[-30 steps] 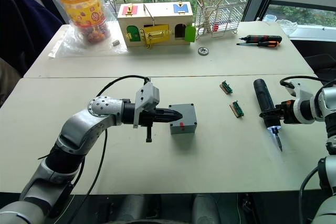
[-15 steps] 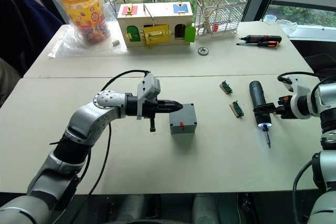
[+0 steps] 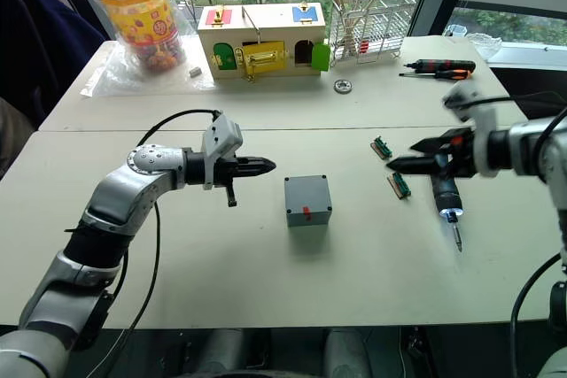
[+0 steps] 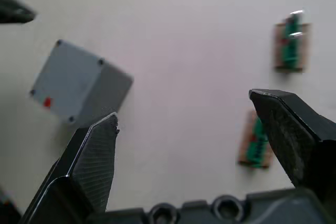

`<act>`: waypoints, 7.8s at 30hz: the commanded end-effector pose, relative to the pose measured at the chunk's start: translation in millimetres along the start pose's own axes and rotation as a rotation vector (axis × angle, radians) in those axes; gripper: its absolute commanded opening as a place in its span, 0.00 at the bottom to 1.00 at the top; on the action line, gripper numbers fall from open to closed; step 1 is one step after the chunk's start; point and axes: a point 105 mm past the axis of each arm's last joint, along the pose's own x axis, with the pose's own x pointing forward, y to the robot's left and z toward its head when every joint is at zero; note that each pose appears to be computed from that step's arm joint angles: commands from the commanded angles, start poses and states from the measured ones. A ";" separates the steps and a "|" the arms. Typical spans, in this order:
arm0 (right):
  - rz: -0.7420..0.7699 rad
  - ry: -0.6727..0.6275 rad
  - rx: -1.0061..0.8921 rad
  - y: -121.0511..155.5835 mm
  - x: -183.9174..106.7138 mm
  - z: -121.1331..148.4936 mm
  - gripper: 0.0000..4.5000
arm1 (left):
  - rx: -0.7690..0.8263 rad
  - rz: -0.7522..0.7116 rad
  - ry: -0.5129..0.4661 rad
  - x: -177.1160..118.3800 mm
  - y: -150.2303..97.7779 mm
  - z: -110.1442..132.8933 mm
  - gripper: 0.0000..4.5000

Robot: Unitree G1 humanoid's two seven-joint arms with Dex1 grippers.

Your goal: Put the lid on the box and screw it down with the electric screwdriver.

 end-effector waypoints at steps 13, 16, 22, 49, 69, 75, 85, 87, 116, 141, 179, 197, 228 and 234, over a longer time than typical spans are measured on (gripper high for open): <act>0.027 -0.021 -0.113 29.6 70.1 -25.3 0.96 | 0.064 -0.151 0.110 29.1 -24.5 -19.5 0.00; 0.061 -0.034 -0.115 38.0 74.5 -24.0 0.96 | 0.075 -0.169 0.097 36.3 -25.5 -15.1 0.00; 0.124 -0.031 -0.109 55.0 75.3 -25.3 0.96 | 0.105 -0.166 0.087 48.1 -20.2 -10.1 0.00; 0.011 -0.031 -0.255 5.0 73.0 -18.3 0.96 | 0.103 -0.207 0.146 31.7 -44.4 -21.2 0.00; 0.138 -0.014 -0.246 40.5 74.4 -22.8 0.96 | 0.130 -0.099 0.119 44.0 -19.8 -14.9 0.00; 0.073 -0.008 -0.231 30.2 67.0 -25.7 0.96 | 0.129 -0.112 0.120 41.8 -22.3 -14.9 0.00; -0.417 -0.310 0.033 -53.4 -11.7 -10.0 0.96 | 0.000 -0.070 -0.075 13.1 -9.0 23.3 0.00; -0.494 -0.320 0.069 -68.3 -7.3 -17.9 0.96 | -0.014 -0.069 -0.101 15.4 -9.6 27.7 0.00; -0.611 -0.354 0.117 -94.8 18.1 -36.7 0.38 | -0.002 -0.082 -0.101 26.0 -18.4 22.7 0.00; -0.641 -0.426 0.077 -92.6 -2.8 -7.5 0.02 | -0.007 -0.078 -0.104 27.1 -16.8 22.0 0.00; -0.128 -0.433 -0.028 0.3 66.1 25.1 0.02 | -0.028 -0.150 -0.049 1.2 -34.7 14.4 0.00; -0.112 -0.426 -0.045 -0.9 75.3 30.0 0.02 | -0.033 -0.140 -0.053 4.1 -33.8 14.0 0.00; -0.528 0.047 0.102 -98.3 -81.3 -17.8 0.99 | 0.135 -0.302 -0.179 23.4 -74.2 60.5 0.00; -0.431 0.169 0.302 -107.1 -78.7 -51.8 0.99 | 0.162 -0.324 -0.170 29.9 -88.7 56.7 0.00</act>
